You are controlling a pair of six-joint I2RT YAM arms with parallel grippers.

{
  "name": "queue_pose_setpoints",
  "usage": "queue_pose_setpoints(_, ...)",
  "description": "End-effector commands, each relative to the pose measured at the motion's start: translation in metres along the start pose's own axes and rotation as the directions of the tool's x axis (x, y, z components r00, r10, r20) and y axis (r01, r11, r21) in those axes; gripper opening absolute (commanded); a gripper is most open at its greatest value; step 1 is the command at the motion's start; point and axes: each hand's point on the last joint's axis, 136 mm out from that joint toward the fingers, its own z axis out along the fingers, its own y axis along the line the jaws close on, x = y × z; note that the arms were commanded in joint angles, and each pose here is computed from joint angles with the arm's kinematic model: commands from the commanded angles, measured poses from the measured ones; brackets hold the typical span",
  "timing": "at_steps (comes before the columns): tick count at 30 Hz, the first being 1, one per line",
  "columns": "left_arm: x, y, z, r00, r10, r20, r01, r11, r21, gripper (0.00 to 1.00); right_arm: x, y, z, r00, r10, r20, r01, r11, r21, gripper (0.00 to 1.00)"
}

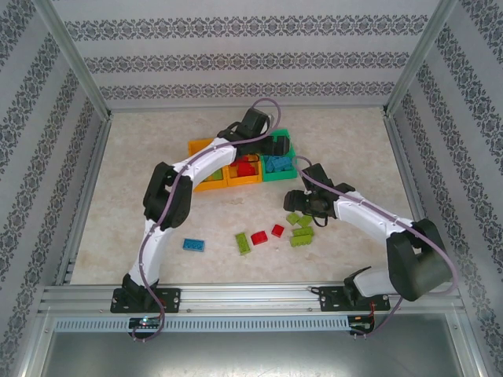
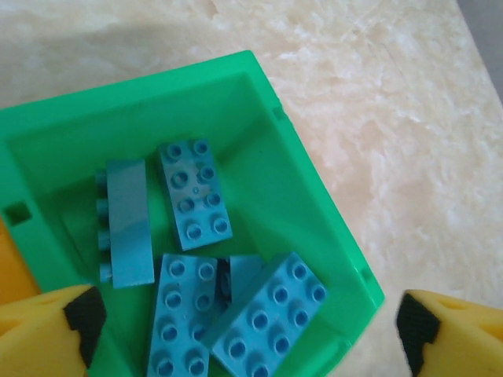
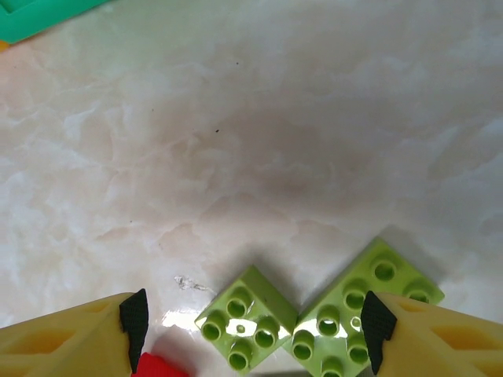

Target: Sort the legos into containers by color

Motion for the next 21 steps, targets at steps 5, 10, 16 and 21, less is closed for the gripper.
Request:
queue_pose_setpoints(5,-0.019,-0.017,-0.056,0.991,0.001,0.133,-0.012,0.997,0.082,1.00,0.022,0.003,-0.008,0.997,0.046,-0.057,-0.046,0.999,0.000,0.71)
queue_pose_setpoints(10,0.003,-0.009,-0.074,0.990,0.008,0.144,-0.020,0.997,0.080,1.00,0.040,0.009,0.001,0.991,0.057,-0.122,-0.056,0.998,0.010,0.69)
queue_pose_setpoints(16,0.019,0.001,-0.095,0.985,0.026,0.172,-0.036,0.998,0.058,1.00,0.052,0.014,0.007,0.985,0.069,-0.160,-0.068,0.998,0.016,0.68)
queue_pose_setpoints(21,0.031,0.008,-0.106,0.978,0.031,0.205,-0.044,0.997,0.059,1.00,0.055,0.020,0.015,0.980,0.071,-0.186,-0.069,0.997,0.017,0.69)
